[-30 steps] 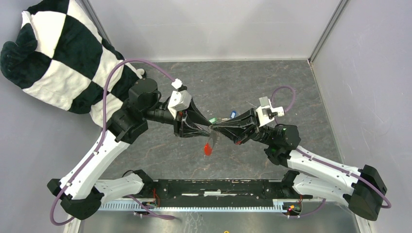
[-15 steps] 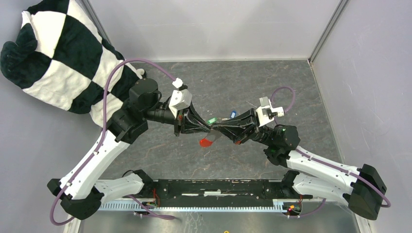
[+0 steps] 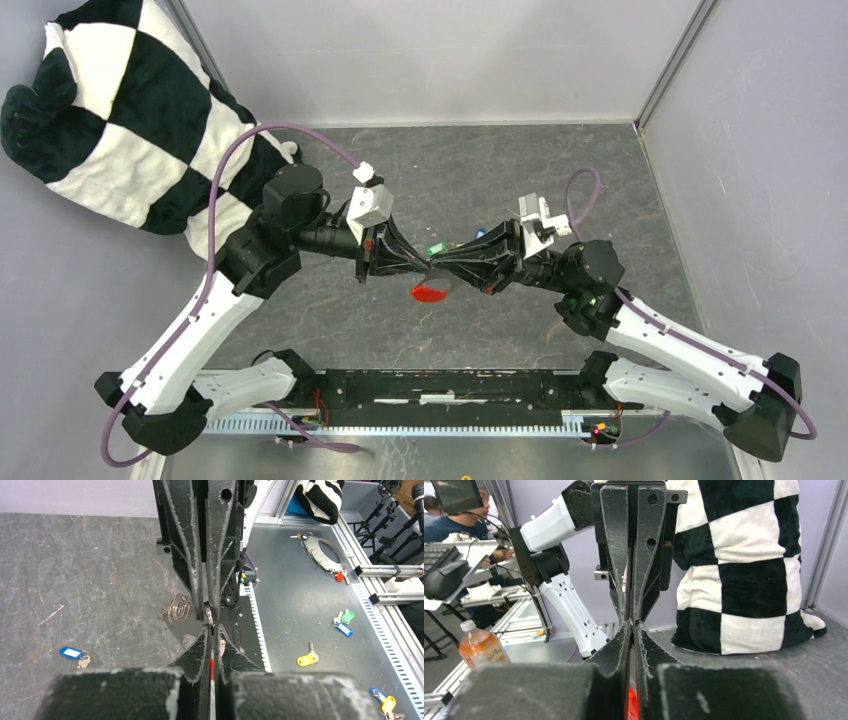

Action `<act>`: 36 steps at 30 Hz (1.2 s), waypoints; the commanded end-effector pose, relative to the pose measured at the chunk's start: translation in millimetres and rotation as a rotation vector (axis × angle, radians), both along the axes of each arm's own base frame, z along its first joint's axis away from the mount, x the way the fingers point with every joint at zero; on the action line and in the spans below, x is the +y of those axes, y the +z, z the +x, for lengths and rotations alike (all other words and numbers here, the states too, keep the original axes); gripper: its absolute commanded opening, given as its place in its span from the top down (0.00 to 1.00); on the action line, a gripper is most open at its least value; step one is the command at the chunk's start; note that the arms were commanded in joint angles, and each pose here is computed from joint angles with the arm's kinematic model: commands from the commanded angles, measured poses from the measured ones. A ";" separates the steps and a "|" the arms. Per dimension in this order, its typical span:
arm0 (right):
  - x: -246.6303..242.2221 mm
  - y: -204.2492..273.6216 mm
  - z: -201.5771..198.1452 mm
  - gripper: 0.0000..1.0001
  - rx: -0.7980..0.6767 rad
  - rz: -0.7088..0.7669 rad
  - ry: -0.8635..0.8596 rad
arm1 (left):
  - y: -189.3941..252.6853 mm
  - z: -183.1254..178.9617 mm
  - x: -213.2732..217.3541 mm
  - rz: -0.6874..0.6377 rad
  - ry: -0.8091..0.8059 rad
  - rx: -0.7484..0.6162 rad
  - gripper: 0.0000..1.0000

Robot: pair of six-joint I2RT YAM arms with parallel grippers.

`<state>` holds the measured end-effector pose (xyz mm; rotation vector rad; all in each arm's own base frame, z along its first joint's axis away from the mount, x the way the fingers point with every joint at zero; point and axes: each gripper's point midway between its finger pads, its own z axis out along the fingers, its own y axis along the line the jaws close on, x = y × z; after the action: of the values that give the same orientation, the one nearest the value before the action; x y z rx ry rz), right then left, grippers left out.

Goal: Put the keys on the keyring
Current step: Adjust the keyring.

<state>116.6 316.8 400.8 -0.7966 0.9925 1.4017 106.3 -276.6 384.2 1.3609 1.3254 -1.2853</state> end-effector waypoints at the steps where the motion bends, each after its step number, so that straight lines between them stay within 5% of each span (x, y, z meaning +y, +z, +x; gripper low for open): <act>1: 7.1 -1.1 -0.7 0.82 -0.027 -0.111 0.020 | 19.1 -2.0 -0.8 -0.041 0.005 0.003 0.98; 4: 8.6 4.1 6.2 0.58 -0.061 -0.198 -0.001 | 14.7 -3.0 0.3 -0.023 0.003 0.011 0.98; 6: 8.5 9.9 8.0 0.52 -0.101 -0.268 0.003 | 6.2 -4.5 2.6 0.003 -0.001 0.016 0.98; 16: 7.7 -3.3 1.9 0.60 -0.171 -0.611 0.157 | -9.6 -4.0 7.0 0.057 -0.013 -0.024 0.98; 31: 13.8 -14.6 4.5 0.68 -0.137 -0.647 0.187 | -16.1 -1.5 8.0 0.075 -0.010 -0.048 0.98; 36: 11.9 -16.8 0.4 0.61 -0.114 -0.657 0.205 | -18.3 -0.7 8.1 0.079 -0.006 -0.050 0.98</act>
<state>124.4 331.9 378.6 -1.4630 1.3283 1.1465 104.4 -267.5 349.7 1.4238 1.4547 -1.2469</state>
